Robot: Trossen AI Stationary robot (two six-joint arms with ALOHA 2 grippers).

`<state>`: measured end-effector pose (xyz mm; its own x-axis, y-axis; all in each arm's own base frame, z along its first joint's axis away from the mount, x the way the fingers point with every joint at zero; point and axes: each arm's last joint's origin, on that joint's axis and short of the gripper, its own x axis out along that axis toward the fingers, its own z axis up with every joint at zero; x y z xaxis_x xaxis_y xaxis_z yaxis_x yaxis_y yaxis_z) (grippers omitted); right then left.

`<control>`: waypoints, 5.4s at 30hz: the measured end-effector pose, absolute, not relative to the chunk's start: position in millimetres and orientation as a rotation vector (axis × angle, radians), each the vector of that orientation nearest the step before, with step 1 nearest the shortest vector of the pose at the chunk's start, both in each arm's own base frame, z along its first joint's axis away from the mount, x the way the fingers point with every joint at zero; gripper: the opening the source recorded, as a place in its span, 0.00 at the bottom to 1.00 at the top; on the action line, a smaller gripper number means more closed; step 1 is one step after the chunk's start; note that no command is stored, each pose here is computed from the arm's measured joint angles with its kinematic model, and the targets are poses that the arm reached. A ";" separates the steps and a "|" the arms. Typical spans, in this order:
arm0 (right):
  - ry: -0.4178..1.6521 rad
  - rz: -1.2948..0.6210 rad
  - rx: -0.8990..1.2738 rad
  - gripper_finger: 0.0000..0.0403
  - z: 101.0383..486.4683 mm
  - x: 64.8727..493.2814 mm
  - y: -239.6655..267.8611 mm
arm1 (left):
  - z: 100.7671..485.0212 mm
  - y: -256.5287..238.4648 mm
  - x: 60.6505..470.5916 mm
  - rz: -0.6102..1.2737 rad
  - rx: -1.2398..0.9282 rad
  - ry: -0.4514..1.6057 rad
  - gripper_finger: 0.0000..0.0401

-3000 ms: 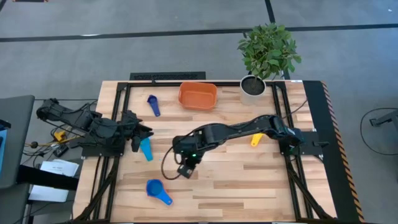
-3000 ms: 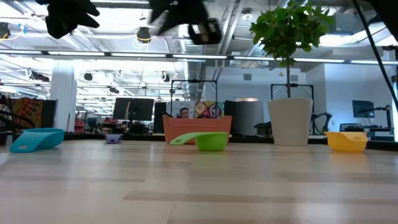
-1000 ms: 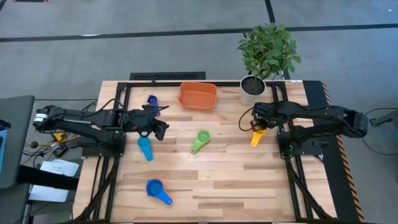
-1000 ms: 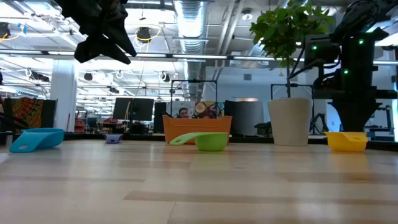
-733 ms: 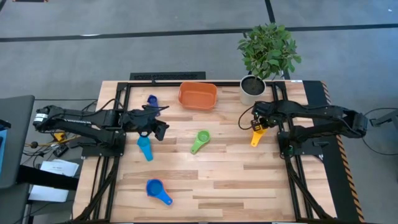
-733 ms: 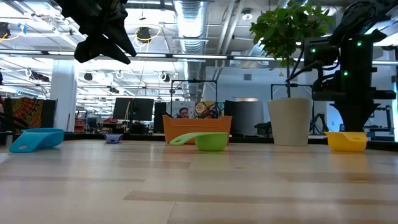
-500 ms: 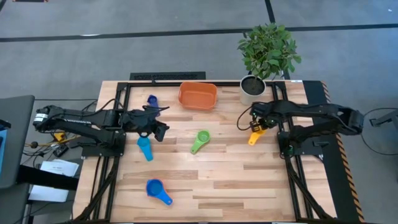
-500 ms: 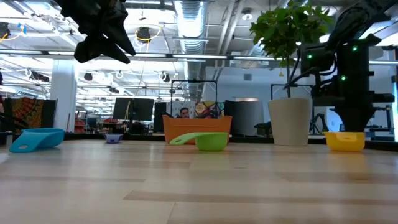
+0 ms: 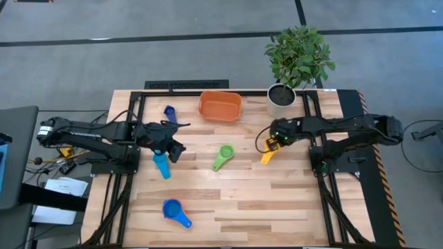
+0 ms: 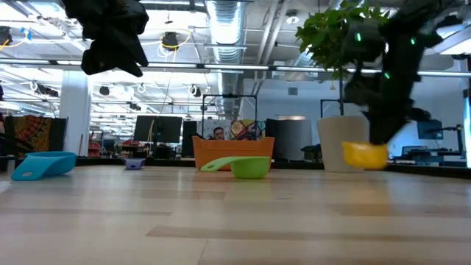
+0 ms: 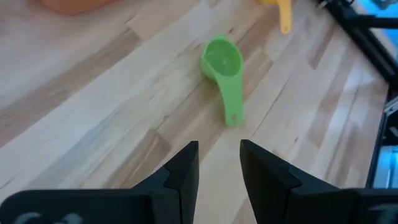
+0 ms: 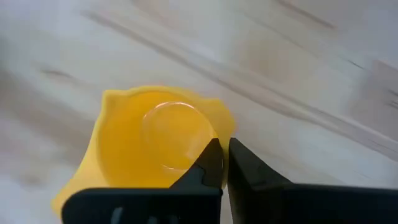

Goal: Nest measuring cups in basket
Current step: Stack the yellow measuring cup on top of the blue measuring cup

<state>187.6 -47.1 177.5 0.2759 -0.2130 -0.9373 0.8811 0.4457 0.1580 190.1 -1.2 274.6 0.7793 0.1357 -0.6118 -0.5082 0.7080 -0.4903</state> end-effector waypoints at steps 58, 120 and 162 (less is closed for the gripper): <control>0.709 0.237 0.315 0.03 226.9 545.4 119.2 | 328.6 -23.6 110.2 0.377 -0.575 0.667 0.26; 0.609 0.512 0.166 0.03 189.1 566.5 96.7 | 321.7 -27.2 131.9 0.518 -0.574 0.639 0.26; 0.621 0.512 0.243 0.28 177.9 569.3 103.4 | 324.3 -27.2 133.8 0.514 -0.579 0.601 0.26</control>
<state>569.3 103.4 177.9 0.6947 0.5248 -0.4919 -0.3827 0.8487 0.3650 133.8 -27.2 324.3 0.7116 0.2754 -0.6464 -0.5961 0.7236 -0.3479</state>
